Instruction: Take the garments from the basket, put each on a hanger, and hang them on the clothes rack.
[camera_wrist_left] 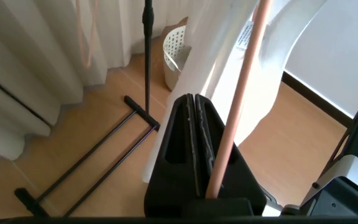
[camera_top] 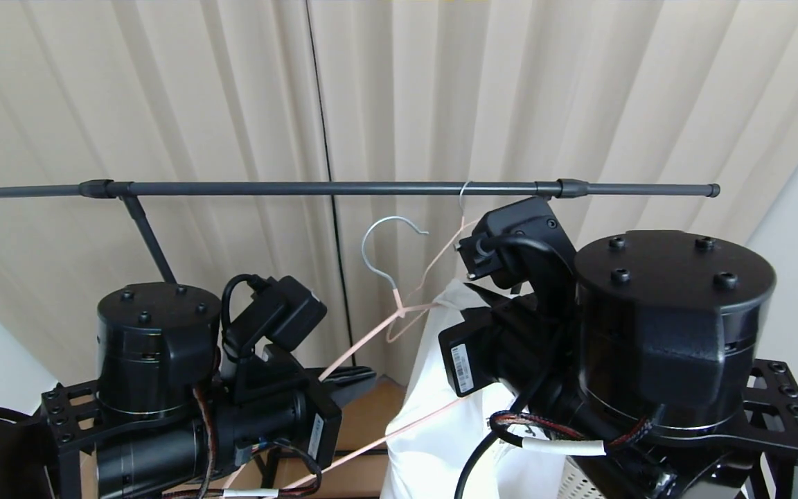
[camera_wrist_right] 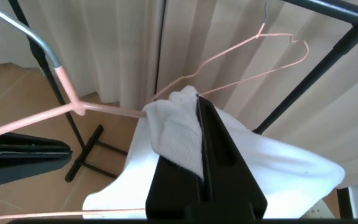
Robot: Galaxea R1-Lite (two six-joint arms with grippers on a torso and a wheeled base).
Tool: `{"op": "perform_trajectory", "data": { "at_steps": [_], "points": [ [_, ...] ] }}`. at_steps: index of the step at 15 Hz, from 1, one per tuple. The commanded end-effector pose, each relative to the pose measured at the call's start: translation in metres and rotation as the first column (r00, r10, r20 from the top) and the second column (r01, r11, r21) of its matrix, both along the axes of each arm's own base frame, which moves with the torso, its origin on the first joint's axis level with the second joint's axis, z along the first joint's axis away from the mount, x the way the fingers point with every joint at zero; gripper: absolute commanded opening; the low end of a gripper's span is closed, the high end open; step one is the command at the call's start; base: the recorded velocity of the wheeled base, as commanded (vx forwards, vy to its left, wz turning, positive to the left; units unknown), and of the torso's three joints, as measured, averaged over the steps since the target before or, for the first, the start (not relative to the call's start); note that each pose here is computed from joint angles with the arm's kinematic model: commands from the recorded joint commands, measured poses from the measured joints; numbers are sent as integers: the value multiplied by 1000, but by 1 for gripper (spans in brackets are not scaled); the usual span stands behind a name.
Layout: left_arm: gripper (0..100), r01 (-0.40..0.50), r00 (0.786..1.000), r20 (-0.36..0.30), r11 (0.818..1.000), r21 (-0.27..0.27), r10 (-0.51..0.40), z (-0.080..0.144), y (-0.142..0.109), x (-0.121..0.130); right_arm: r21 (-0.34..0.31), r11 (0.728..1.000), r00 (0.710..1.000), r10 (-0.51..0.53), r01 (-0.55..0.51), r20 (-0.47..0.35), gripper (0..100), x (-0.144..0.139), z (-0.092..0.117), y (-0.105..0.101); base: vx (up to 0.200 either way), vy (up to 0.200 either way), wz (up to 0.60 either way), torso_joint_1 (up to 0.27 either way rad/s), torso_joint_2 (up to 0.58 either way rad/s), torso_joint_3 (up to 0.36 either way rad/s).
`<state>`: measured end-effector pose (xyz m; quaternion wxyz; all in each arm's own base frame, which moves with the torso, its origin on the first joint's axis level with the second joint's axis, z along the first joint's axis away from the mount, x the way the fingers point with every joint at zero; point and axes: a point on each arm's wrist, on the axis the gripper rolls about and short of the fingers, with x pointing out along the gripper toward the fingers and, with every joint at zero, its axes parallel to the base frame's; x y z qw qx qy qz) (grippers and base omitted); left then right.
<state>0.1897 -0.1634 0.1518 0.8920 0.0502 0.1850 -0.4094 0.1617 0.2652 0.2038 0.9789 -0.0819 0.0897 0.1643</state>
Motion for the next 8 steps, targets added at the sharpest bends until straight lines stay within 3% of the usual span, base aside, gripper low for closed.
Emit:
{"op": "perform_trajectory", "data": {
  "at_steps": [1, 8],
  "points": [
    [0, 5, 1000, -10, 1000, 11, -5, -4, 0, -2, 25, 1000, 1000, 1, -1, 13, 0, 1, 4, 3, 0, 0, 0, 0, 0, 0],
    [0, 9, 1000, -8, 1000, 10, -8, -3, -2, -2, 75, 997, 1000, 1, -3, 24, 0, 0, 8, 5, 0, 0, 0, 0, 0, 0]
  ]
}}
